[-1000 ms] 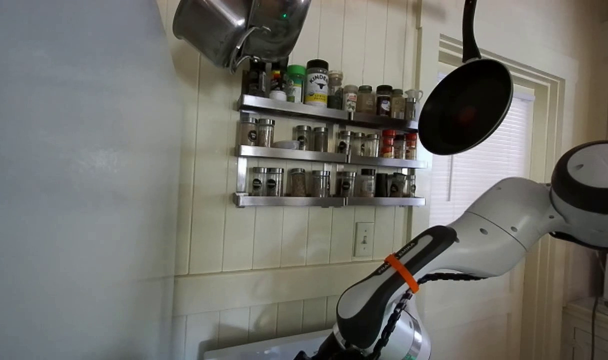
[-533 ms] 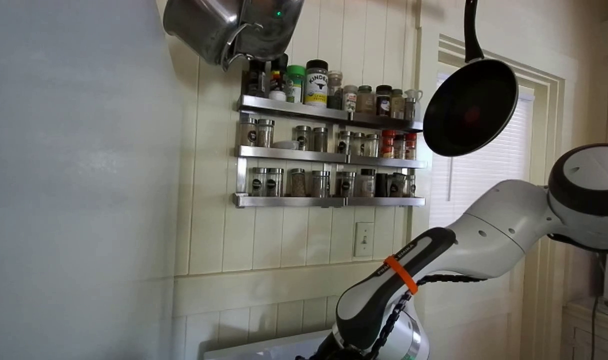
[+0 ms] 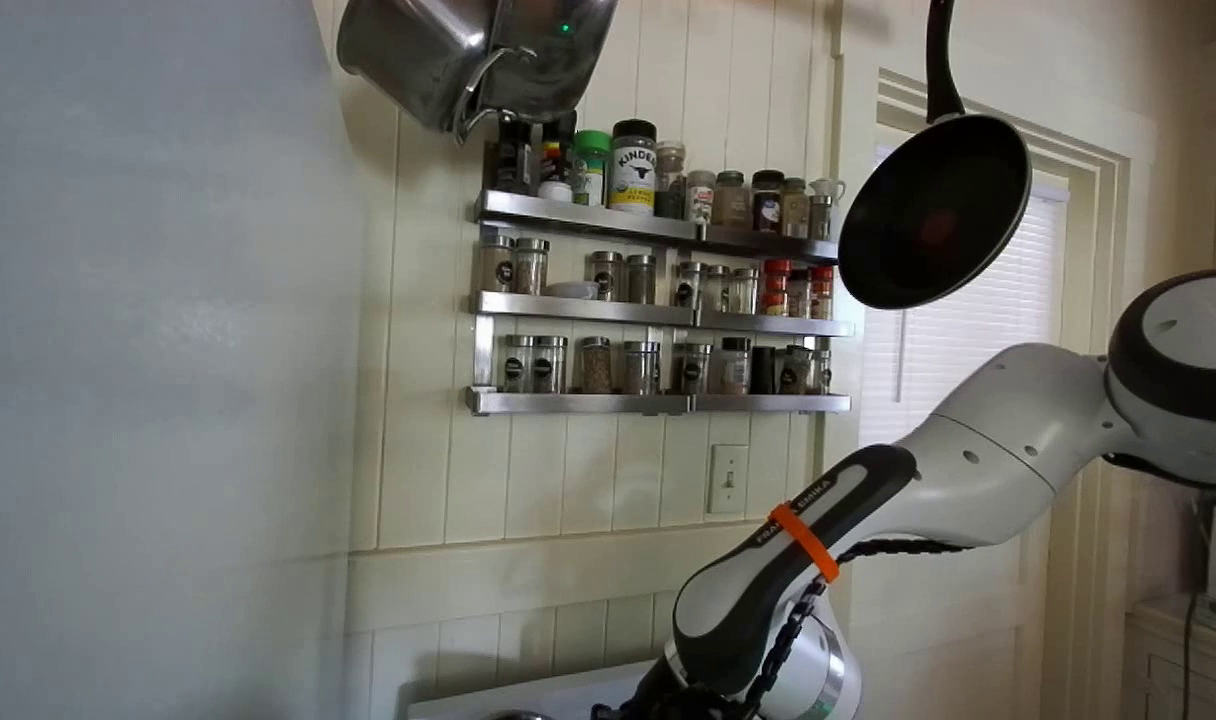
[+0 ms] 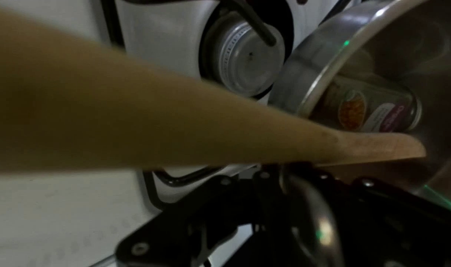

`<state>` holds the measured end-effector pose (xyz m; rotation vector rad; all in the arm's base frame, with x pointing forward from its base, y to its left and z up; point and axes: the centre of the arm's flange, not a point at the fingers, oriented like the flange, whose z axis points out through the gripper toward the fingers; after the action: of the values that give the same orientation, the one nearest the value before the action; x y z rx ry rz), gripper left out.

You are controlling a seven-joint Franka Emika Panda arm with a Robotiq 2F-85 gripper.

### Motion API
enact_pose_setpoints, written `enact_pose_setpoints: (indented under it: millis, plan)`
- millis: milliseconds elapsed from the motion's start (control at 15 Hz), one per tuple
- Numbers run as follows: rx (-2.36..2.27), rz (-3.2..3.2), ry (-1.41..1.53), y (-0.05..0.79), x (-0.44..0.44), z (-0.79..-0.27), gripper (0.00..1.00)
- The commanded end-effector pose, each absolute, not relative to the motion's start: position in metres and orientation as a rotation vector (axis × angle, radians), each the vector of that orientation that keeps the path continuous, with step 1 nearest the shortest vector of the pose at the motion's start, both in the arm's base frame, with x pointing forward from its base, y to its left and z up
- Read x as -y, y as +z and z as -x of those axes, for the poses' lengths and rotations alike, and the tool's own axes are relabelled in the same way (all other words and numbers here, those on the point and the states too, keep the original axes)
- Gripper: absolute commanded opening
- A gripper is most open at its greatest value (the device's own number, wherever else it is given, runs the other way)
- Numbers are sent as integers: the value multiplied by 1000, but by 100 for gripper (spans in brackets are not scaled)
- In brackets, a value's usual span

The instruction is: Move the silver bowl to the right

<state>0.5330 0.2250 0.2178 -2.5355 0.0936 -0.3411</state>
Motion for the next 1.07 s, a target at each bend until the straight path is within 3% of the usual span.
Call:
enact_pose_setpoints:
  millis: [0, 533, 1000]
  plan:
    - [-54, 2640, -328, 250, -226, -526, 4]
    - [-10, 2818, -370, 321, -196, -529, 4]
    - [-13, 2979, -285, 353, -168, -499, 4]
